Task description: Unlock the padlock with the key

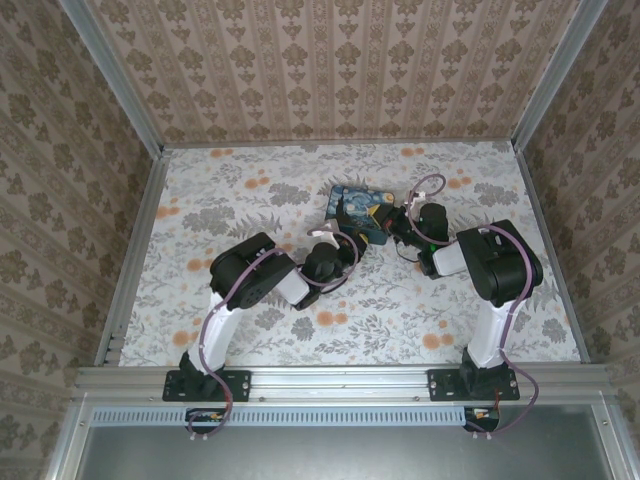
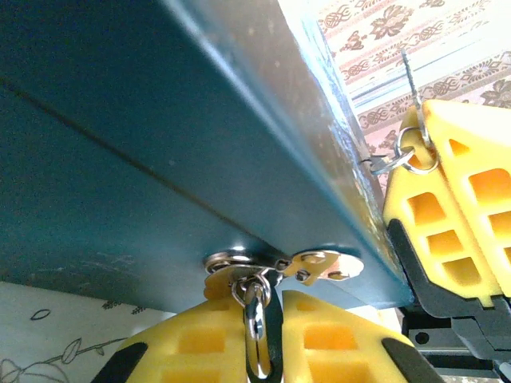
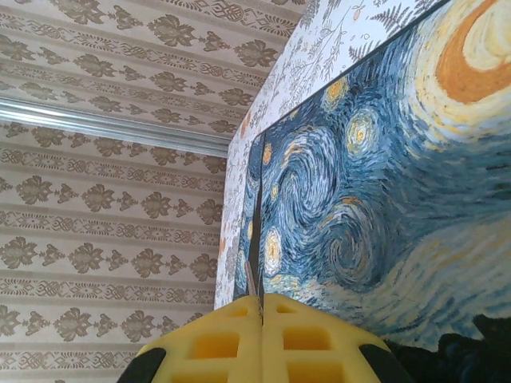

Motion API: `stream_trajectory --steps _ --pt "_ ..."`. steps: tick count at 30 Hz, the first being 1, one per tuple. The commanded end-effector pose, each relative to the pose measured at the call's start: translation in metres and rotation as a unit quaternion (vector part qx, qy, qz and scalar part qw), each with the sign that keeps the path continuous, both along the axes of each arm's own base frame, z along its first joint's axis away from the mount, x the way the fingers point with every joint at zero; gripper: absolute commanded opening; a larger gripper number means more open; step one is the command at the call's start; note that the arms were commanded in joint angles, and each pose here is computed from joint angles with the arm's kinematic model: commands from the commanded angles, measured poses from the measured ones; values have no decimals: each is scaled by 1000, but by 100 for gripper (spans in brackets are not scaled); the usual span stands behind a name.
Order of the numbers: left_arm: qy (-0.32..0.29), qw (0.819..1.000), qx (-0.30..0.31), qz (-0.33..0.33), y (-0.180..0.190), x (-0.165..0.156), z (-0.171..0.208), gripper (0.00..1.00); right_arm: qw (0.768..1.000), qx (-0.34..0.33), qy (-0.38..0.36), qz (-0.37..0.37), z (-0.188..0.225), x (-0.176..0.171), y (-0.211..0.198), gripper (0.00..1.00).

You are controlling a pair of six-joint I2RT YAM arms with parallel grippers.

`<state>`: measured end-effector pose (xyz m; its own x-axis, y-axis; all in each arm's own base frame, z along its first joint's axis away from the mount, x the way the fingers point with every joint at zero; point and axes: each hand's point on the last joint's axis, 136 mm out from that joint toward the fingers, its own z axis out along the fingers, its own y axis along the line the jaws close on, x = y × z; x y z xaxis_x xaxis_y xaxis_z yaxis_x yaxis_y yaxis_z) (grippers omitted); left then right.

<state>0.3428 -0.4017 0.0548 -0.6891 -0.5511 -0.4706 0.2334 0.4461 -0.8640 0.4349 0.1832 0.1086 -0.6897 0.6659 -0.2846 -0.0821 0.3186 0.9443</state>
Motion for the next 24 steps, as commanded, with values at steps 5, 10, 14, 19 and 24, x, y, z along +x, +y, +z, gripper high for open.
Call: stream_trajectory --steps 5,10,14,19,24 --pt "83 993 87 -21 21 -17 -72 0 997 -25 69 27 -18 -23 -3 0" --pt "97 991 92 -29 31 -23 -70 0 997 -42 46 51 12 -41 -1 0" --pt "110 989 93 -37 36 -28 -70 0 996 -39 48 60 19 -62 -1 0" --pt "127 987 81 -47 42 -37 -68 0 995 -39 57 73 14 -94 0 0" --pt "137 986 75 -61 45 -45 -64 0 992 -52 76 84 -4 -126 5 0"
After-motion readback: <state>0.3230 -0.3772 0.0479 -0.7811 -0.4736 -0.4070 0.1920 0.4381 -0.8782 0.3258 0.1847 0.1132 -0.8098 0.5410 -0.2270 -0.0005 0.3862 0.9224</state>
